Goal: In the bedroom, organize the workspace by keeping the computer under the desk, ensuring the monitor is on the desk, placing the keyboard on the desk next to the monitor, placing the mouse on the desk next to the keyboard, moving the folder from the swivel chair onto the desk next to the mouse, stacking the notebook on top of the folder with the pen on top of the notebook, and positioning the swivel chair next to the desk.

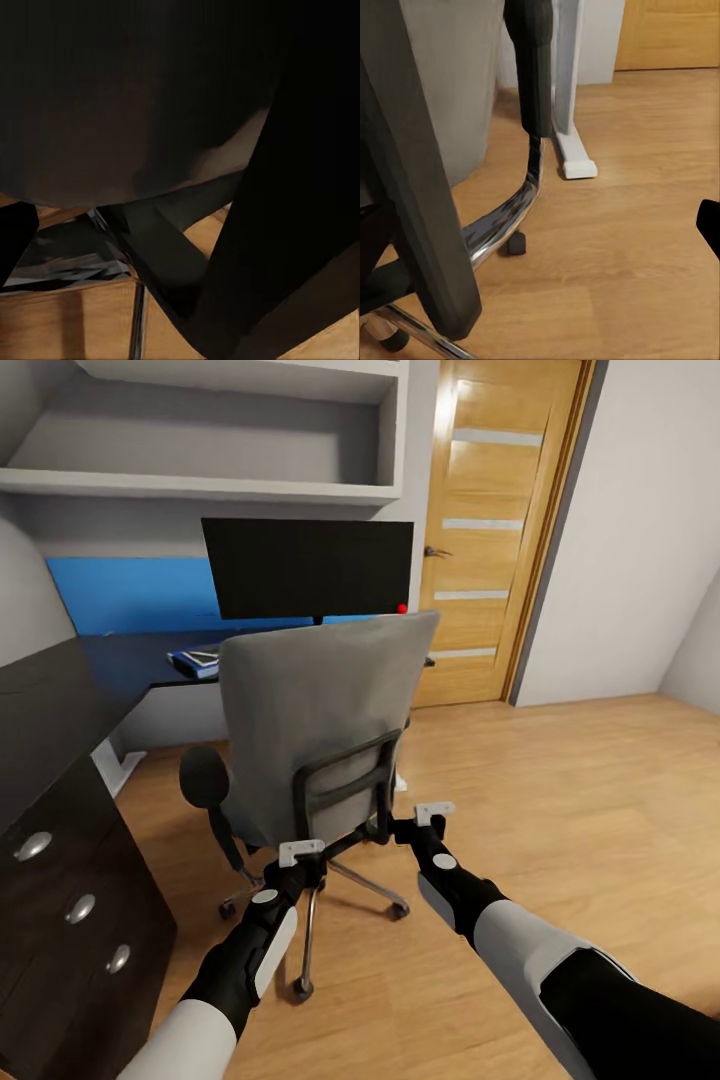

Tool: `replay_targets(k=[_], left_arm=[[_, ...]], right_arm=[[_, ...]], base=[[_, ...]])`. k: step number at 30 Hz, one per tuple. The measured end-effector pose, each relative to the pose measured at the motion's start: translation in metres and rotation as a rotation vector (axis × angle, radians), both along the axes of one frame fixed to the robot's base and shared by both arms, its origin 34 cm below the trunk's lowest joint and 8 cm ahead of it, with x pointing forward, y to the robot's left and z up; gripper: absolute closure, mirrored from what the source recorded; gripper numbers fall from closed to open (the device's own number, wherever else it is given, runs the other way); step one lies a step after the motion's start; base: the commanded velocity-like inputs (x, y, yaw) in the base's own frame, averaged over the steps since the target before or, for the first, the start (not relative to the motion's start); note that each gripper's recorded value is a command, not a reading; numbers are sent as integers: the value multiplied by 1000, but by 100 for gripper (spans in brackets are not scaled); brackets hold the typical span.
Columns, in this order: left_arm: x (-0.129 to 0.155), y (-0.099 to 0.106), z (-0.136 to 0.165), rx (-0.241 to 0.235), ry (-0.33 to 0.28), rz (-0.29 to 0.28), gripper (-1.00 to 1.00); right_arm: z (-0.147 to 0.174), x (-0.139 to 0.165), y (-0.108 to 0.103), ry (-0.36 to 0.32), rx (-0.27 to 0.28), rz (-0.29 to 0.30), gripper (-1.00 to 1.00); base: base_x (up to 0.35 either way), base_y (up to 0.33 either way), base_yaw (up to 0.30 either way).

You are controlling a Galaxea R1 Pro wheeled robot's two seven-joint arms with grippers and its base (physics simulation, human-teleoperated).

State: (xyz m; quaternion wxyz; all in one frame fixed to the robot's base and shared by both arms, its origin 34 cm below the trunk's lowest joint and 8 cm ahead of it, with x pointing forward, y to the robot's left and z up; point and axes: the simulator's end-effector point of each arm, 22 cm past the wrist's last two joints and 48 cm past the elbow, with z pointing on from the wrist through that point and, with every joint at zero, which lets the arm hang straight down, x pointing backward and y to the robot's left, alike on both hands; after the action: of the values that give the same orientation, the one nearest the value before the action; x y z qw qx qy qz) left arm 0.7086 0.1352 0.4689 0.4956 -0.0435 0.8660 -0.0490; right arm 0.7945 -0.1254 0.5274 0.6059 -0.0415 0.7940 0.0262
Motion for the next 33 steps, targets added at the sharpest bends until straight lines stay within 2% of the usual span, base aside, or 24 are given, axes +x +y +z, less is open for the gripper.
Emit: replay_targets(k=[9,20,27,33], left_arm=[[0,0,-1,-1,2,-1,-100],[0,1,-1,6,4,0,-100],[0,1,-2,5,5,0,-100],[0,1,-3,4,7,1,-100]], right_arm=[[0,0,-2,1,1,-5,-100],[0,0,-1,1,0,-1,-100],[-1,0,-1,1,0,-2,-100],[-1,0,-1,2,0,-2,-100]], base=[[316,78,0],[209,81,0],[21,4,0],[-265,0,0]])
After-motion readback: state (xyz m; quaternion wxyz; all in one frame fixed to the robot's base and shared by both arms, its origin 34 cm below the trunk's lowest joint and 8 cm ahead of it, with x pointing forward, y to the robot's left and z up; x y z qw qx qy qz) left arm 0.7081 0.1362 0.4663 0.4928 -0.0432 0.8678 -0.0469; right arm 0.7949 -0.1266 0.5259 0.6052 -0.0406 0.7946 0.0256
